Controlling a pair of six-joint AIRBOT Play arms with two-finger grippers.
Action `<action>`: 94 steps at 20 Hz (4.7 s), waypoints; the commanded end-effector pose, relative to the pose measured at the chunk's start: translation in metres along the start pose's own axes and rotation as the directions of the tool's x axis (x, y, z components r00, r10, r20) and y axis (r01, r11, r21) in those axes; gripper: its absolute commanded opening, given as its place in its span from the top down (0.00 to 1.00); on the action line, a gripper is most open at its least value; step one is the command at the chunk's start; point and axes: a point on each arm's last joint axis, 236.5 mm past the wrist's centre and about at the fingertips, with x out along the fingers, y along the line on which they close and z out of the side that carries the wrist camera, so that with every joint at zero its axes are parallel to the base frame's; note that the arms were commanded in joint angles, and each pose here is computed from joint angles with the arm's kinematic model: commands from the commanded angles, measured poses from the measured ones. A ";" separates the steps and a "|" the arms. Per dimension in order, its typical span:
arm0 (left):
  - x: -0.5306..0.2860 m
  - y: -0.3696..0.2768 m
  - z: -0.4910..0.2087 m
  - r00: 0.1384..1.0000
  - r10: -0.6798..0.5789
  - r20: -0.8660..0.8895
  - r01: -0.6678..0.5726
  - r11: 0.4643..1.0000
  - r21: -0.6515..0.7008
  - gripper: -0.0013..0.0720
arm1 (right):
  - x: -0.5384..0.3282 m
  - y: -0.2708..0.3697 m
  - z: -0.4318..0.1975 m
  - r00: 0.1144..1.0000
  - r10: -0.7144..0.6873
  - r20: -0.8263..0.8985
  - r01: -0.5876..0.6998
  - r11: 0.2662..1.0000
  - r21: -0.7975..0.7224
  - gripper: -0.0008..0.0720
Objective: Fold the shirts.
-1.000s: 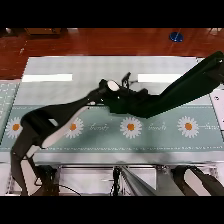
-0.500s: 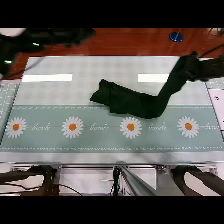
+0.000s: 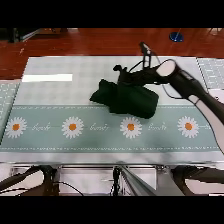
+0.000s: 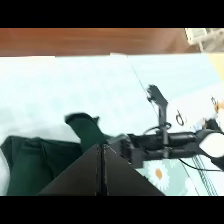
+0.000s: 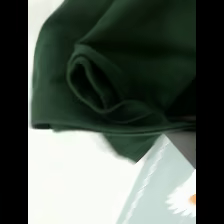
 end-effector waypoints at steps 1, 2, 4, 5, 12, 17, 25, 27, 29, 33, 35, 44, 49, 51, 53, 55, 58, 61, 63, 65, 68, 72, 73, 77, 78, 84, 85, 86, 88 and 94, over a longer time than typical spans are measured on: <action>0.007 -0.008 -0.027 0.995 -0.033 -0.094 0.034 0.999 0.011 0.96 | 0.046 0.018 0.004 0.994 0.044 0.103 -0.053 0.994 0.094 0.95; 0.012 -0.010 -0.033 0.993 -0.037 -0.112 0.039 0.999 0.016 0.96 | 0.052 0.019 0.003 0.992 0.050 0.112 -0.064 0.991 0.120 0.95; 0.023 -0.011 -0.047 0.987 -0.042 -0.152 0.044 0.999 0.011 0.96 | 0.058 0.019 0.000 0.993 0.057 0.107 -0.073 0.986 0.151 0.95; 0.027 -0.012 -0.053 0.984 -0.049 -0.169 0.052 0.999 0.012 0.96 | 0.059 0.018 -0.001 0.993 0.058 0.103 -0.073 0.985 0.154 0.95; 0.059 0.004 -0.091 0.974 -0.055 -0.221 0.044 0.998 -0.054 0.96 | 0.034 0.069 -0.025 0.962 0.270 -0.031 -0.270 0.963 0.003 0.32; 0.074 0.057 -0.126 0.948 0.039 -0.317 -0.071 0.993 -0.090 0.96 | -0.065 0.024 -0.019 0.973 0.169 -0.157 -0.186 0.977 -0.103 0.32; 0.071 0.102 -0.154 0.889 0.164 -0.428 -0.192 0.981 -0.024 0.43 | -0.210 -0.226 -0.073 0.847 -0.414 -0.333 0.486 0.857 0.171 0.27; 0.069 0.107 -0.158 0.878 0.188 -0.441 -0.212 0.977 -0.005 0.43 | -0.172 -0.213 -0.082 0.945 -0.207 -0.252 0.291 0.883 0.369 0.18; 0.068 0.108 -0.158 0.876 0.192 -0.443 -0.215 0.977 -0.002 0.43 | -0.138 -0.203 -0.082 0.985 -0.089 -0.148 0.151 0.860 0.488 0.18; 0.068 0.108 -0.158 0.876 0.192 -0.443 -0.215 0.977 -0.002 0.43 | -0.079 -0.190 -0.091 0.992 0.000 -0.123 0.070 0.823 0.563 0.18; 0.068 0.108 -0.158 0.876 0.191 -0.444 -0.215 0.977 -0.003 0.43 | -0.051 -0.179 -0.089 0.995 0.014 -0.100 0.047 0.810 0.585 0.19; 0.065 0.104 -0.166 0.863 0.173 -0.475 -0.202 0.979 -0.011 0.45 | -0.084 -0.084 -0.008 0.968 0.240 0.070 -0.248 0.885 0.393 0.95; 0.063 0.101 -0.169 0.857 0.163 -0.489 -0.209 0.977 -0.041 0.45 | -0.222 -0.078 0.034 0.990 0.003 0.140 -0.050 0.942 0.331 0.95; 0.062 0.097 -0.172 0.853 0.147 -0.501 -0.197 0.979 -0.048 0.45 | -0.276 -0.109 0.018 0.977 -0.182 0.114 0.126 0.915 0.383 0.95; 0.061 0.093 -0.175 0.849 0.128 -0.513 -0.183 0.981 -0.059 0.45 | -0.327 -0.147 -0.017 0.942 -0.334 0.035 0.278 0.835 0.475 0.95; 0.061 0.090 -0.176 0.848 0.117 -0.517 -0.175 0.982 -0.064 0.45 | -0.371 -0.184 -0.059 0.892 -0.449 -0.060 0.398 0.714 0.576 0.95; 0.061 0.089 -0.174 0.851 0.114 -0.513 -0.171 0.983 -0.065 0.45 | -0.433 -0.228 -0.134 0.776 -0.567 -0.277 0.581 0.471 0.664 0.95; 0.065 0.080 -0.169 0.866 0.080 -0.493 -0.142 0.986 -0.088 0.45 | -0.495 -0.254 -0.203 0.603 -0.637 -0.480 0.727 0.192 0.659 0.95; 0.066 0.076 -0.166 0.873 0.065 -0.483 -0.128 0.987 -0.098 0.45 | -0.506 -0.260 -0.221 0.607 -0.629 -0.486 0.694 0.122 0.709 0.95; 0.068 0.070 -0.163 0.883 0.037 -0.468 -0.098 0.990 -0.105 0.45 | -0.519 -0.266 -0.253 0.576 -0.603 -0.552 0.697 0.009 0.717 0.95; 0.070 0.062 -0.158 0.893 0.004 -0.450 -0.062 0.991 -0.115 0.45 | -0.514 -0.266 -0.301 0.583 -0.513 -0.629 0.686 -0.104 0.720 0.95; 0.070 0.060 -0.153 0.899 -0.001 -0.437 -0.055 0.992 -0.116 0.45 | -0.503 -0.267 -0.369 0.532 -0.435 -0.727 0.692 -0.272 0.669 0.95; 0.069 0.060 -0.149 0.903 0.002 -0.430 -0.054 0.993 -0.109 0.45 | -0.499 -0.269 -0.383 0.527 -0.419 -0.739 0.684 -0.306 0.662 0.95; 0.067 0.050 -0.129 0.919 0.006 -0.395 -0.039 0.996 -0.075 0.45 | -0.483 -0.281 -0.426 0.539 -0.408 -0.737 0.613 -0.410 0.676 0.95; 0.066 0.048 -0.125 0.922 0.009 -0.388 -0.037 0.997 -0.065 0.45 | -0.482 -0.285 -0.435 0.537 -0.417 -0.734 0.598 -0.426 0.679 0.83; 0.071 0.055 -0.108 0.945 0.041 -0.326 -0.060 0.997 -0.048 0.45 | -0.541 -0.344 -0.428 0.323 -0.688 -0.650 0.470 -0.479 0.741 0.33; 0.072 0.056 -0.106 0.948 0.047 -0.316 -0.064 0.997 -0.046 0.45 | -0.576 -0.371 -0.382 0.226 -0.831 -0.508 0.386 -0.402 0.830 0.36; 0.073 0.058 -0.103 0.952 0.054 -0.303 -0.070 0.997 -0.044 0.44 | -0.616 -0.388 -0.321 0.110 -0.944 -0.312 0.296 -0.268 0.917 0.39; 0.078 0.061 -0.093 0.963 0.074 -0.260 -0.085 0.996 -0.034 0.10 | -0.695 -0.385 -0.161 -0.152 -0.972 0.179 0.197 0.147 0.969 0.43; 0.116 0.080 -0.098 0.914 0.348 -0.211 -0.321 0.935 0.148 0.18 | -0.435 -0.303 0.097 0.632 -0.669 0.392 0.591 0.743 0.316 0.43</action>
